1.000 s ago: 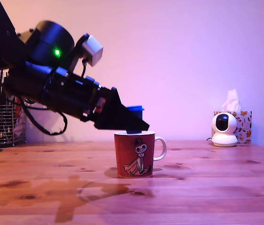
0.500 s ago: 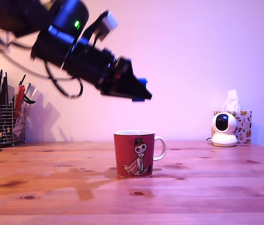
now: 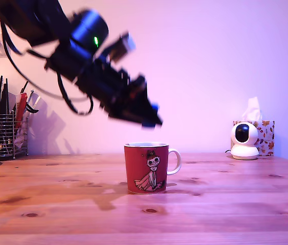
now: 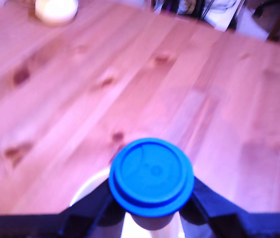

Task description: Pick up the coffee capsules on the table and drop them inside the coffee cup

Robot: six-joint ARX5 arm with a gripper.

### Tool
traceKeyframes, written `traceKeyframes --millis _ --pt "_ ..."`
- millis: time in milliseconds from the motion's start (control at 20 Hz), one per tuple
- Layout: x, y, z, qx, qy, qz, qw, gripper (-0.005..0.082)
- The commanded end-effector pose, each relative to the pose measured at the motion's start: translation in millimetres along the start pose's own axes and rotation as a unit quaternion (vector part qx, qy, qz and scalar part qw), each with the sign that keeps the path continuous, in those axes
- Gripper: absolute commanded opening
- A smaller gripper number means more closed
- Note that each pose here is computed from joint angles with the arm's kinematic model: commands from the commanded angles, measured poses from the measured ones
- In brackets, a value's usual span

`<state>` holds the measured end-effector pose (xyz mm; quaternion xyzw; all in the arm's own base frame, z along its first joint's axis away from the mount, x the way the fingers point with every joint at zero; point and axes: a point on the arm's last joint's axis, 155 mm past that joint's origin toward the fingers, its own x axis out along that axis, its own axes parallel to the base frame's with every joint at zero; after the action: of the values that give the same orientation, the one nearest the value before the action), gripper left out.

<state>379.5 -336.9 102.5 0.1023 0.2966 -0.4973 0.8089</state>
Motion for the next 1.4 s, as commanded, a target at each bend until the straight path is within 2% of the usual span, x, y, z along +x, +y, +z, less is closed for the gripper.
traceKeyframes --millis 0,150,750,850,950,1050,1100,1350 --pt "10 8 -6 -0.010 0.014 0.005 0.9998 0.0143" --pt "14 14 -14 -0.019 0.035 0.016 0.9991 0.0143" --pt "12 19 -26 -0.028 0.061 0.033 0.9972 0.0156" --pt "12 22 -29 -0.028 0.066 0.043 0.9965 0.0221" --pt "11 22 -29 -0.027 0.067 0.043 0.9964 0.0356" --pt "11 22 -29 -0.026 0.069 0.043 0.9963 0.0535" --pt "10 22 -30 -0.027 0.073 0.042 0.9961 0.0571" --pt "3 12 -14 -0.017 0.065 0.020 0.9976 0.0569"
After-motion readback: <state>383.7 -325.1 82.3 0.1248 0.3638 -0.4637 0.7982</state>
